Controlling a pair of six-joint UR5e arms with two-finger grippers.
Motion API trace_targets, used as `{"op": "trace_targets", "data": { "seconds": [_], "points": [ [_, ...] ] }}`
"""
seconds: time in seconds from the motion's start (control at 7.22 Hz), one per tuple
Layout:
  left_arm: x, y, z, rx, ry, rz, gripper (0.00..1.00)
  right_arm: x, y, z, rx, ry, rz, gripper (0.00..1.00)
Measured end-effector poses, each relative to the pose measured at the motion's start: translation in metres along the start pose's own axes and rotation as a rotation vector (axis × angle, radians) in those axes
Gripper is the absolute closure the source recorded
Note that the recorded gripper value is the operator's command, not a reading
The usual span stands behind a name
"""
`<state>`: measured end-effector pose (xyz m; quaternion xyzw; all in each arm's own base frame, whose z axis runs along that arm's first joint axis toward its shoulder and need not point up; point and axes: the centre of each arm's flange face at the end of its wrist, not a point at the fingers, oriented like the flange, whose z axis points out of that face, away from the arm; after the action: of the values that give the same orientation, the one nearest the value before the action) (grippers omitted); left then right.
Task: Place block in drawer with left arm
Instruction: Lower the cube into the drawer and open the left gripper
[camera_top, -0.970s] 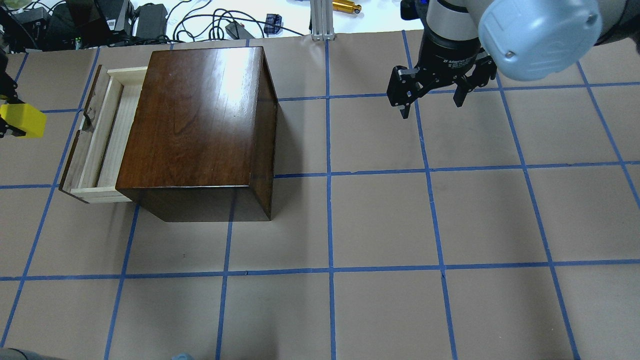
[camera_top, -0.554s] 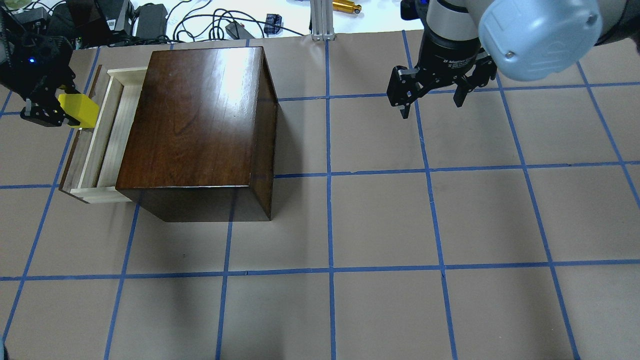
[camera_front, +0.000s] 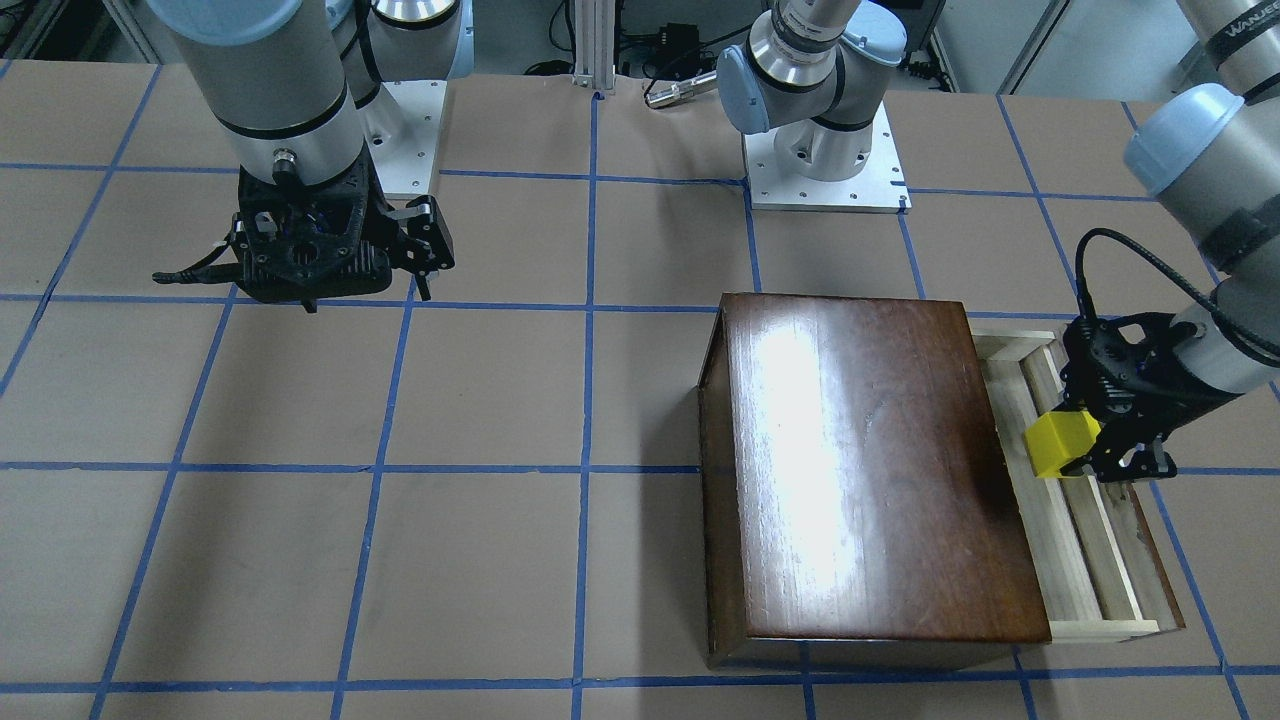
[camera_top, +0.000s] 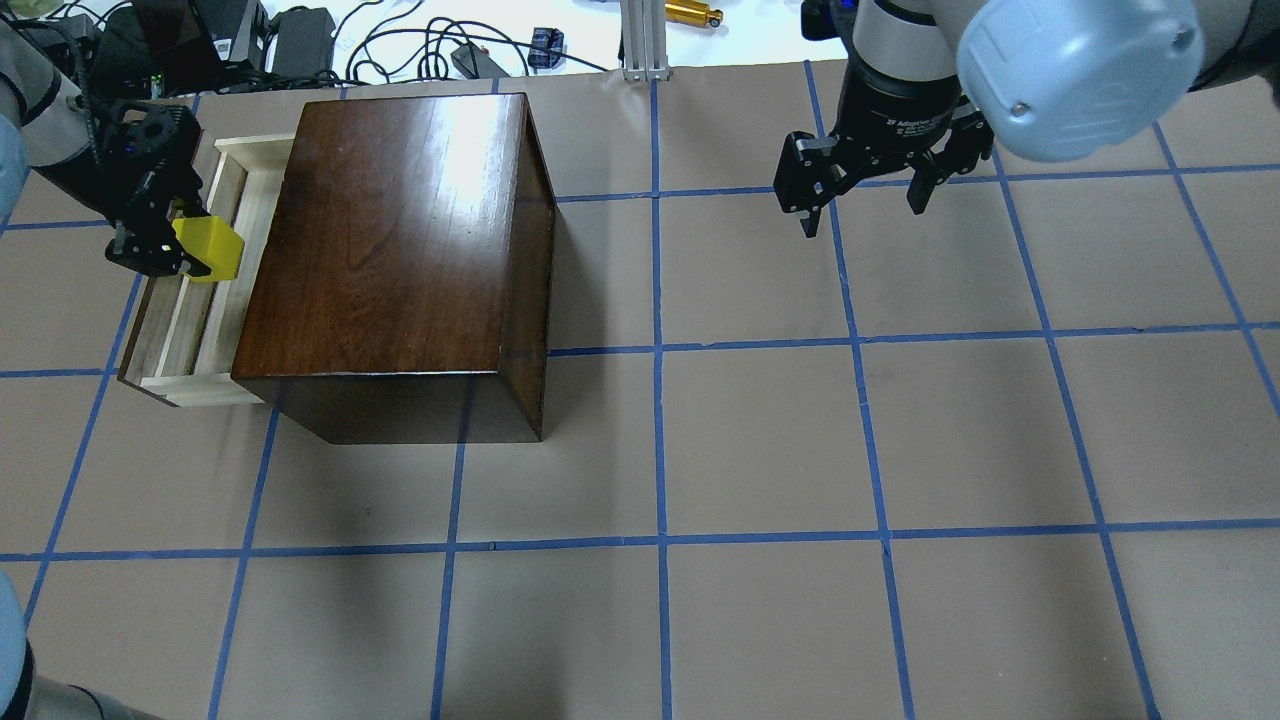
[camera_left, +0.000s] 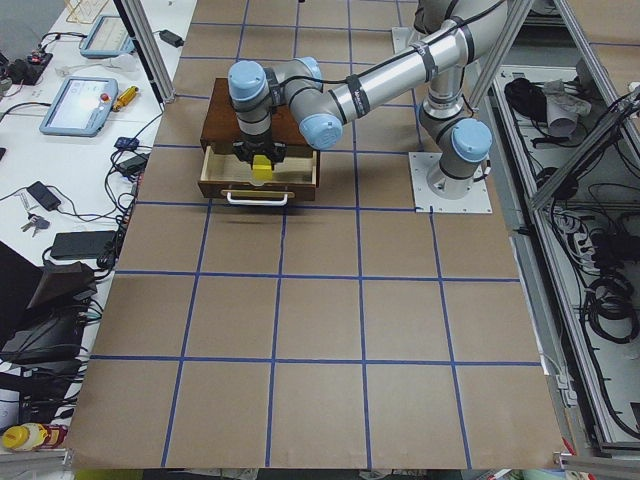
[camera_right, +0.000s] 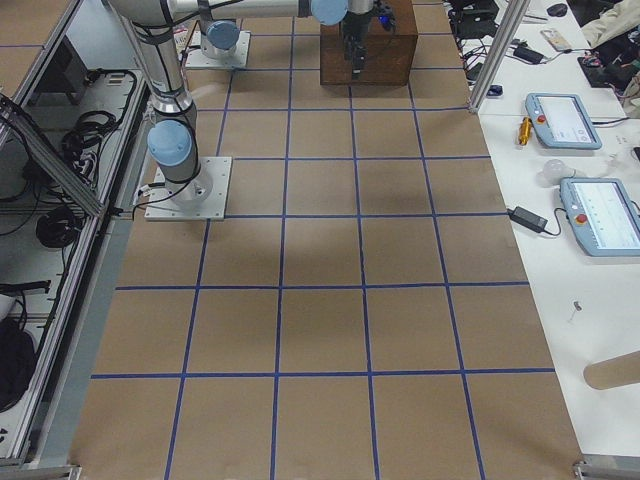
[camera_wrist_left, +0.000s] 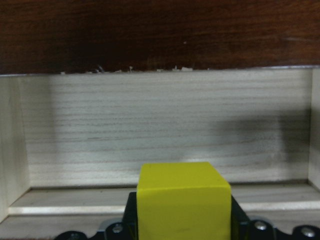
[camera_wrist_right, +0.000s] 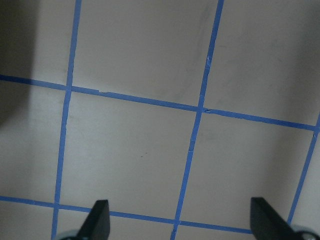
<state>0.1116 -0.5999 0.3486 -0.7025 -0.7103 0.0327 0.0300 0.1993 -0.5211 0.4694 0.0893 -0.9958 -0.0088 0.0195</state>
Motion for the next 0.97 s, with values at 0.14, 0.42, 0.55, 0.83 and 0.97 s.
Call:
{"op": "trace_targets", "data": {
  "seconds": [0.14,0.42,0.55,0.83,0.97],
  "points": [
    [-0.003,-0.001,0.015,0.025,-0.004,-0.005,1.0,0.0,0.0,0.0,0.0,0.0,0.0,0.0],
    [-0.008,-0.001,0.037,0.043,-0.02,-0.017,0.01,0.0,0.0,0.0,0.0,0.0,-0.001,0.0],
    [-0.008,0.0,0.041,0.045,-0.021,-0.022,0.0,0.0,0.0,0.0,0.0,0.0,-0.001,0.0],
    [-0.008,-0.004,0.031,0.04,-0.038,-0.03,0.0,0.0,0.0,0.0,0.0,0.0,0.0,0.0],
    [-0.004,-0.01,0.011,0.033,-0.053,-0.027,0.0,0.0,0.0,0.0,0.0,0.0,0.0,0.0]
  ]
}}
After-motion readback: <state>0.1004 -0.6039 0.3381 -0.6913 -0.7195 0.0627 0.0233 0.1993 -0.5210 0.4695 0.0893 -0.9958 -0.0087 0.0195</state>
